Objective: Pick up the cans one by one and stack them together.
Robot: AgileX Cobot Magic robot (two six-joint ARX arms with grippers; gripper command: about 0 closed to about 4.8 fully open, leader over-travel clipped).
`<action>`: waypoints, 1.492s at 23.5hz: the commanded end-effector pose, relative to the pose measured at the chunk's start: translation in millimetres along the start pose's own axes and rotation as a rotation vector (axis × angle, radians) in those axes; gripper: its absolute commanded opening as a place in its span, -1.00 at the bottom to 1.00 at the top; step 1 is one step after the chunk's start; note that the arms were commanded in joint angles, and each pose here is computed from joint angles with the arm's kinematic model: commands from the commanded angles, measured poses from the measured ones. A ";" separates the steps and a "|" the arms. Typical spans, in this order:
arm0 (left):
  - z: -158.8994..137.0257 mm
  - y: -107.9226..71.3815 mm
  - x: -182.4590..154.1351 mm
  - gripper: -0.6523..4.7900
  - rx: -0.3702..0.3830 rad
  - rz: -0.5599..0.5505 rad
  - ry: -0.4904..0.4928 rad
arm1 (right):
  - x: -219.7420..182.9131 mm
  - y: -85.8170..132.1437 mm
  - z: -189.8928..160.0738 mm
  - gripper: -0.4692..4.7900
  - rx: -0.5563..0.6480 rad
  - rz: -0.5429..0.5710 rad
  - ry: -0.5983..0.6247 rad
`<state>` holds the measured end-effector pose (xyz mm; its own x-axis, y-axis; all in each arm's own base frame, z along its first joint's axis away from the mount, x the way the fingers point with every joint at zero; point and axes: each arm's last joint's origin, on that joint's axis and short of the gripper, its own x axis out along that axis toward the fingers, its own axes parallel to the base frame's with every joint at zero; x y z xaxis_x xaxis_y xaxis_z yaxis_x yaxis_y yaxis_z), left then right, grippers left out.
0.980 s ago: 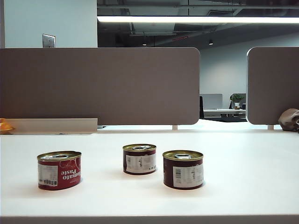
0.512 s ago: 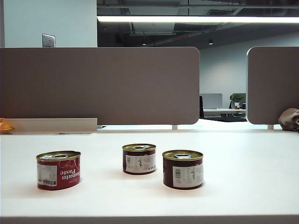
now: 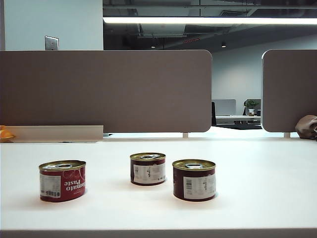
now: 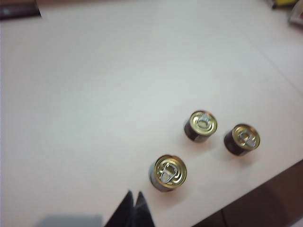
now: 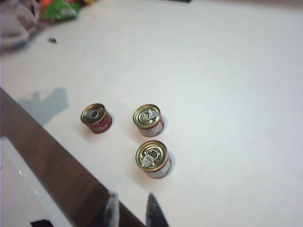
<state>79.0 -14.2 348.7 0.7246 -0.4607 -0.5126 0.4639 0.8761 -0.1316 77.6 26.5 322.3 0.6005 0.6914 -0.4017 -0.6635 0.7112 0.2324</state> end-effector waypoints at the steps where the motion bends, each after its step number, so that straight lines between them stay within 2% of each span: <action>1: 4.0 8.1 14.2 -0.78 0.006 -0.001 0.077 | 9.8 -3.4 20.8 -0.50 -0.040 0.002 0.047; 3: 7.1 14.1 30.5 -0.78 0.011 -0.003 0.155 | 28.2 -6.9 36.8 -0.50 -0.022 0.018 0.159; 5: 9.0 13.3 46.1 -0.78 0.031 -0.028 0.228 | 56.7 -6.3 47.8 -0.52 -0.027 0.038 0.342; 6: 8.8 9.9 53.6 -0.78 0.052 -0.053 0.271 | 74.9 -2.4 52.3 -0.70 -0.096 0.056 0.442; 7: 8.3 7.5 57.4 -0.78 0.078 -0.059 0.298 | 86.5 0.5 54.3 -0.84 -0.152 0.064 0.491; 8: 7.6 2.7 61.7 -0.78 0.117 -0.066 0.329 | 104.0 3.6 55.9 -0.85 -0.219 0.056 0.544; 10: 8.1 -5.5 65.1 -0.78 0.177 -0.065 0.340 | 131.1 3.5 58.4 -0.85 -0.264 0.022 0.571; 12: 8.7 -6.7 65.9 -0.78 0.200 -0.031 0.338 | 153.1 0.1 56.7 -0.85 -0.273 0.012 0.588; 17: 7.7 -5.8 67.0 -0.78 0.199 -0.012 0.359 | 187.9 -4.1 40.5 -0.84 -0.258 0.017 0.716; 18: 6.5 -5.9 66.6 -0.78 0.196 -0.014 0.371 | 196.7 -1.8 35.4 -0.76 -0.278 0.005 0.749; 19: 5.3 -6.3 66.2 -0.78 0.190 -0.029 0.384 | 205.3 -0.1 30.5 -0.44 -0.298 -0.012 0.779; 21: 4.7 -6.5 65.9 -0.78 0.187 -0.037 0.389 | 213.8 4.7 25.4 -0.16 -0.310 0.008 0.800; 25: 1.0 -7.2 64.2 -0.78 0.175 -0.057 0.428 | 231.1 14.8 16.8 0.23 -0.332 0.030 0.811; 26: 0.0 -7.4 63.8 -0.78 0.170 -0.063 0.438 | 235.6 16.5 14.6 0.53 -0.327 0.031 0.811; 27: -0.4 -7.3 63.6 -0.78 0.170 -0.059 0.444 | 238.1 16.2 13.5 0.69 -0.324 0.038 0.813; 28: -0.6 -7.1 63.5 -0.78 0.169 -0.052 0.446 | 240.6 15.6 12.1 0.74 -0.324 0.036 0.817; 30: -0.7 -7.3 63.5 -0.78 0.161 -0.056 0.446 | 247.0 13.7 7.2 0.74 -0.319 0.034 0.840; 32: -0.7 -7.7 63.4 -0.78 0.122 -0.063 0.446 | 252.2 12.1 2.8 0.74 -0.313 0.032 0.861; 35: -1.5 -7.8 63.0 -0.78 0.118 -0.065 0.455 | 261.8 10.0 -2.8 0.74 -0.312 0.033 0.872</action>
<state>120.8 -49.7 314.8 0.4075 -0.3737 -0.8333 0.5739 0.8146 -0.0846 224.4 211.4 216.9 0.1030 0.2677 -0.9580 -0.8392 0.5404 0.0607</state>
